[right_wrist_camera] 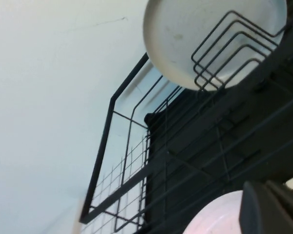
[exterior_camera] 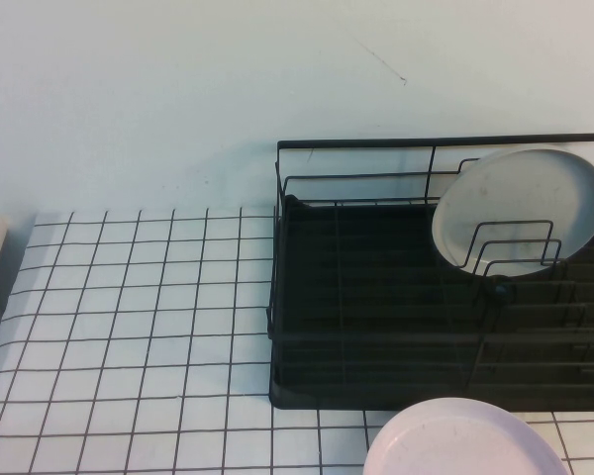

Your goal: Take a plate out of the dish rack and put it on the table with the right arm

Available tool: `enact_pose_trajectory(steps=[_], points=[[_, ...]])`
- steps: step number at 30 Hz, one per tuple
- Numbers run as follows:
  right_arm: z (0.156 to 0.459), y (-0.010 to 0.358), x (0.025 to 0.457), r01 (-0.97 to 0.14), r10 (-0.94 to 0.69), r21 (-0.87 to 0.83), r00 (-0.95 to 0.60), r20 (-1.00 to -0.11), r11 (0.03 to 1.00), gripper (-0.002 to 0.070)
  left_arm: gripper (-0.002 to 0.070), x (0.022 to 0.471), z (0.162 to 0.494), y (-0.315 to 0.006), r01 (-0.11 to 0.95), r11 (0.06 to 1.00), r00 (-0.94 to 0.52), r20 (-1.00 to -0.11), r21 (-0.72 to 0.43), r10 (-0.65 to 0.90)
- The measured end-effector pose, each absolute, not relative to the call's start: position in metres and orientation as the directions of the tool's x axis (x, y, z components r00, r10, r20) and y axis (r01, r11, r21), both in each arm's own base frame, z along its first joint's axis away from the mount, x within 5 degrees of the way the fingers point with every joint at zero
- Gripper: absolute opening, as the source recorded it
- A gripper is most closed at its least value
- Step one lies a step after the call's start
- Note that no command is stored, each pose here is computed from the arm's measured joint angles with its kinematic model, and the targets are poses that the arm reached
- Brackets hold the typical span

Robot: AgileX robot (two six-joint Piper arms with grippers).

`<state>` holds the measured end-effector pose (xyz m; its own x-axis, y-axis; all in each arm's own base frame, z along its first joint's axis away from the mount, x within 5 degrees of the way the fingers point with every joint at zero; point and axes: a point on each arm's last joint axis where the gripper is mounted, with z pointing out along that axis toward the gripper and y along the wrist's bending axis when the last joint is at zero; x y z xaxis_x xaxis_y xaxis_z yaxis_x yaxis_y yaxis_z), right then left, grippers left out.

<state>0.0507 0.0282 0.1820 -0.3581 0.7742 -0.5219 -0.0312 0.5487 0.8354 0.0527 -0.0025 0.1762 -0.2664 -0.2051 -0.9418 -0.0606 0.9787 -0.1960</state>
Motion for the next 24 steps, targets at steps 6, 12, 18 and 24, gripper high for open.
enact_pose_trajectory(steps=[6,12,18,24], points=[[0.180,0.030,0.050,-0.099,0.642,0.718,-0.376,-0.668,0.689,-0.0002,-0.0003,0.053,0.176,-0.002,-0.061,0.979,-0.266,-0.942,-0.196,-0.205],[0.184,0.038,0.046,-0.176,0.598,0.714,-0.434,-0.674,0.677,-0.0002,-0.0003,0.053,0.176,-0.002,-0.060,0.979,-0.266,-0.942,-0.197,-0.206],[0.273,0.038,0.036,-0.402,0.438,0.465,-0.162,-0.884,0.789,-0.0002,-0.0003,0.053,0.176,-0.002,-0.060,0.979,-0.266,-0.942,-0.197,-0.206],[0.350,0.046,0.061,-0.507,-0.058,0.032,-0.162,-0.985,0.861,-0.0002,-0.0003,0.053,0.176,-0.002,-0.060,0.979,-0.266,-0.942,-0.197,-0.206]])
